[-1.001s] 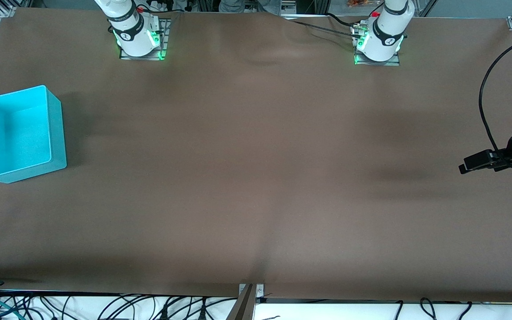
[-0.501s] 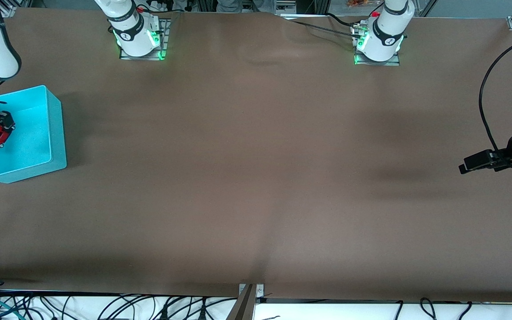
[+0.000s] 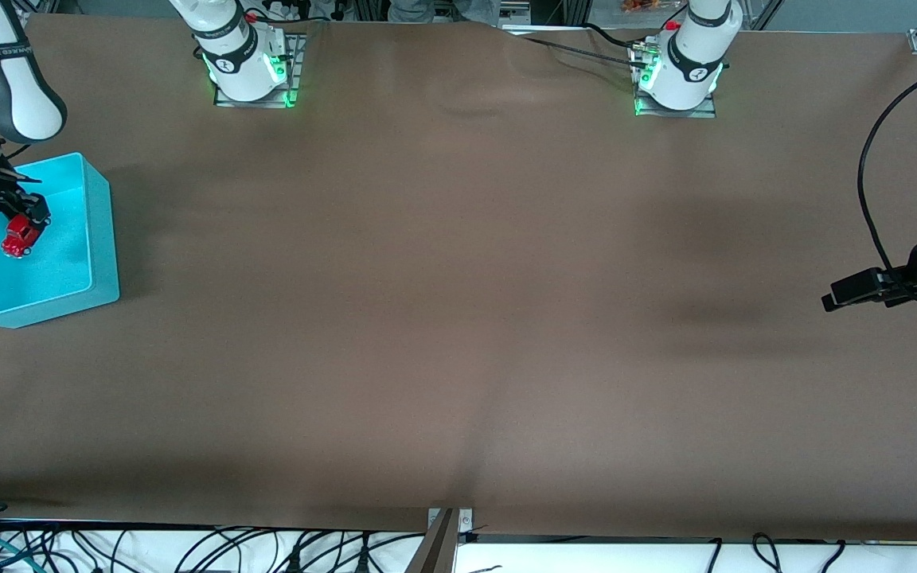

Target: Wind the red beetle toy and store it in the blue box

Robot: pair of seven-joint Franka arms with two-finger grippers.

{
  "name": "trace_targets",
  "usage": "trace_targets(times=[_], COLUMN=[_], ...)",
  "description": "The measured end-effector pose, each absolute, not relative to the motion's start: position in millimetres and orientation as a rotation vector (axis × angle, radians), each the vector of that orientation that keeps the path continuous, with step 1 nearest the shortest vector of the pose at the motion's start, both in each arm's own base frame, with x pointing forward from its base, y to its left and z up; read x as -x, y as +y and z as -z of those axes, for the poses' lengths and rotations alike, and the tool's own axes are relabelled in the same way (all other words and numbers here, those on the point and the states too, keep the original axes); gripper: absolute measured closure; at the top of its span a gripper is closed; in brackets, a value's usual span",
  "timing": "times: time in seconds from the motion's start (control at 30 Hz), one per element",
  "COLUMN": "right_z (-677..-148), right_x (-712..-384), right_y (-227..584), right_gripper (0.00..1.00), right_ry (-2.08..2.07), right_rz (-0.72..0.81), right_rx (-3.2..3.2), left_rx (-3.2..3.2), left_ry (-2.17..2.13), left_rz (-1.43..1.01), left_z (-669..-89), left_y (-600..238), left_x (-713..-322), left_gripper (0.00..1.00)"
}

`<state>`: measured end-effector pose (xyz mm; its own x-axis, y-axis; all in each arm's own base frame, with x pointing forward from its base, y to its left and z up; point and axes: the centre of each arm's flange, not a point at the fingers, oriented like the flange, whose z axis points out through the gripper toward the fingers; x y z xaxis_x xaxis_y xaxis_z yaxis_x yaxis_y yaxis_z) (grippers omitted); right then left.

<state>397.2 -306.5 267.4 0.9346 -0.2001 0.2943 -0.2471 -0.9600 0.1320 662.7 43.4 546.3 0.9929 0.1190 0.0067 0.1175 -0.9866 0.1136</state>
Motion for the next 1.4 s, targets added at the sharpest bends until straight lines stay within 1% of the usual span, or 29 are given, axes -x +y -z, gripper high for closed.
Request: trace_targets(times=[0.3,0.6,0.7,0.93,1.07,1.37,1.4], right_z=[-241,-238,-238,-241,-243,-254,-255], right_x=[-387,-385,-385,-383,-383,-385,-385], right_y=[-304,-304,-305,-310,-312,-314,-314], right_gripper=[0.51,0.51,0.44,0.15,0.12,0.10,0.09], right_ry=[-0.355,-0.359,-0.359,-0.373,-0.376,-0.373,-0.373], right_rz=[-0.385,-0.380,-0.383,-0.411,-0.424,-0.459,-0.463], right_rx=[-2.941,-2.942,-2.941,-2.918,-2.909,-2.888,-2.886], left_rx=[-3.023,-3.023,-3.023,-3.023,-3.023,-3.023,-3.023], left_ry=[0.180,0.180,0.180,0.180,0.180,0.181,0.181], left_rz=[-0.020,-0.020,-0.020,-0.020,-0.020,-0.020,-0.020], left_z=[-546,-546,-546,-546,-546,-546,-546], left_y=[43,43,43,43,43,44,44], left_x=[-663,-663,-663,-663,-663,-663,-663], left_gripper=[0.00,0.00,0.00,0.00,0.00,0.00,0.00])
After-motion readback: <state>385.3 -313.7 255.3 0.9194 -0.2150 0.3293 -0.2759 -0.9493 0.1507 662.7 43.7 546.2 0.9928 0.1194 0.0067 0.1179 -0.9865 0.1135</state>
